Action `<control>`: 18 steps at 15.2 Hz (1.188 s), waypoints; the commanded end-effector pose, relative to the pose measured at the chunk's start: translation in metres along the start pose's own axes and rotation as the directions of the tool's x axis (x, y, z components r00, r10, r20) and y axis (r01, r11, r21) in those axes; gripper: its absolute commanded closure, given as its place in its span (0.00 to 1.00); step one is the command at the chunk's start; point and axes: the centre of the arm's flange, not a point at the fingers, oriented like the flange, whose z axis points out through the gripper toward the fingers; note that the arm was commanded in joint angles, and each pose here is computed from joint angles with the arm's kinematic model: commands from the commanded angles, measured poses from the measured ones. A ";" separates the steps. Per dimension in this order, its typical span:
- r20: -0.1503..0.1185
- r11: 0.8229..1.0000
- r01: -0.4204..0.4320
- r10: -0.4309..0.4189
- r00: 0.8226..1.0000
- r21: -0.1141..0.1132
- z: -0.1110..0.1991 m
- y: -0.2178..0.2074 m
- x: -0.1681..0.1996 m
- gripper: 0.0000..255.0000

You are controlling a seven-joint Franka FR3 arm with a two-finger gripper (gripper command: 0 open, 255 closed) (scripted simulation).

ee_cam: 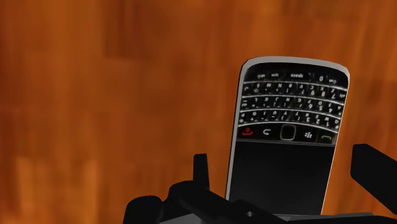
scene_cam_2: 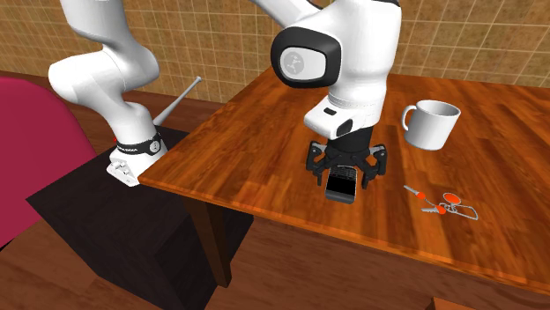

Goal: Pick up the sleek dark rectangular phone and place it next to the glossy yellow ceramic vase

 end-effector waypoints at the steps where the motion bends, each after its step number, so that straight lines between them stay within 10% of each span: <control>1: 0.000 1.000 0.000 0.000 1.000 0.000 0.000 0.000 0.000 0.00; 3: 0.000 1.000 0.000 0.000 1.000 0.000 0.000 0.000 0.000 0.00; 4: 0.000 1.000 0.000 0.000 1.000 0.000 0.000 0.000 0.000 1.00; 18: 0.000 1.000 0.000 0.000 1.000 0.000 -0.026 -0.002 -0.001 1.00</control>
